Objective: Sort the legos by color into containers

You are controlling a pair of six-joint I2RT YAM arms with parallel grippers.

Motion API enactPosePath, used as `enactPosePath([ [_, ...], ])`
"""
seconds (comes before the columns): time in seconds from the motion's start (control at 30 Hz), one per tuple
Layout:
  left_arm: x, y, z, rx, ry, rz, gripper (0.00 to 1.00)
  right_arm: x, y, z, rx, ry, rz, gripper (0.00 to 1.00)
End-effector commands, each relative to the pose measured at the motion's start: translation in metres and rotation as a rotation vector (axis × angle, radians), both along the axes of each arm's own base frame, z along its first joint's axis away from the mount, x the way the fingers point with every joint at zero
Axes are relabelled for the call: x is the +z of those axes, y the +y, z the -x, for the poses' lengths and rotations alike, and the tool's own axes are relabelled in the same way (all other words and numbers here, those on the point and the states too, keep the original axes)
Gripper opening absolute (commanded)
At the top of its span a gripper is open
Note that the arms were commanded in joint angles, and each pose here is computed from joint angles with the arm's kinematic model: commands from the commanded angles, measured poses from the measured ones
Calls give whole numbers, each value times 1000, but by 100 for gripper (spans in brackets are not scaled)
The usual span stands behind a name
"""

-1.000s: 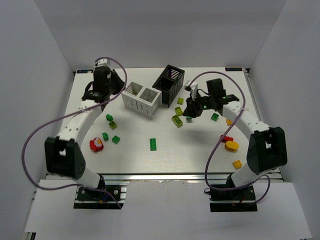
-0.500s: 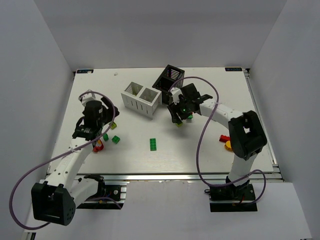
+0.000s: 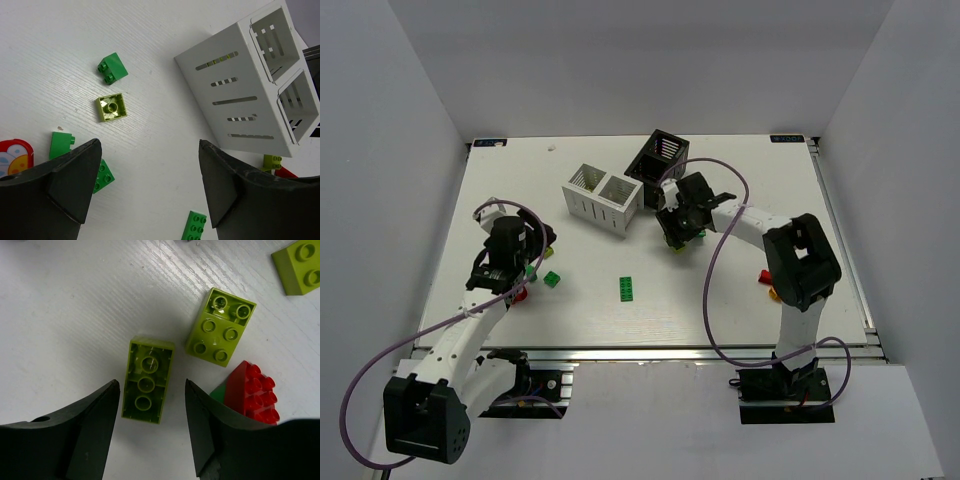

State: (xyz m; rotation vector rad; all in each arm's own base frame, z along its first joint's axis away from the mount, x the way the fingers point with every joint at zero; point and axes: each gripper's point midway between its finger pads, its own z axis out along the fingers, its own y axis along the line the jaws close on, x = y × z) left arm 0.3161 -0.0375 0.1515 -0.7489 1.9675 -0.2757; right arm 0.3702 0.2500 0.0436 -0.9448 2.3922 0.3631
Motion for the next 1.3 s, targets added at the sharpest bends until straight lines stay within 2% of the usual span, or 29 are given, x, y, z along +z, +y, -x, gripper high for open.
enactPosePath([
  [0.0, 12, 3, -2, 21, -42, 8, 88, -3, 4, -11, -26, -35, 0, 60],
  [0.23, 12, 5, 0, 34, -47, 7, 88, -19, 2, -10, -39, -23, 16, 54],
  [0.37, 11, 6, 1, 37, -42, 4, 88, -23, 1, -5, -38, -19, 21, 40],
  [0.63, 2, 6, 4, 39, -23, 11, 88, -8, -1, 14, 38, -33, -12, 20],
  [0.73, 0, 7, 5, 43, -19, 11, 88, 13, 6, 22, 124, -65, -60, 13],
  [0.83, -2, 7, 6, 45, -18, 14, 88, 41, 19, 38, 285, -96, -135, 8],
  [0.9, -5, 6, 7, 47, -14, 19, 88, 59, 29, 51, 383, -113, -207, 0],
  [1.17, -13, 6, 11, 49, 9, 27, 89, 129, 62, 89, 781, -252, -441, 0],
  [1.27, -14, 6, 12, 48, 12, 30, 89, 144, 71, 84, 807, -300, -472, 0],
])
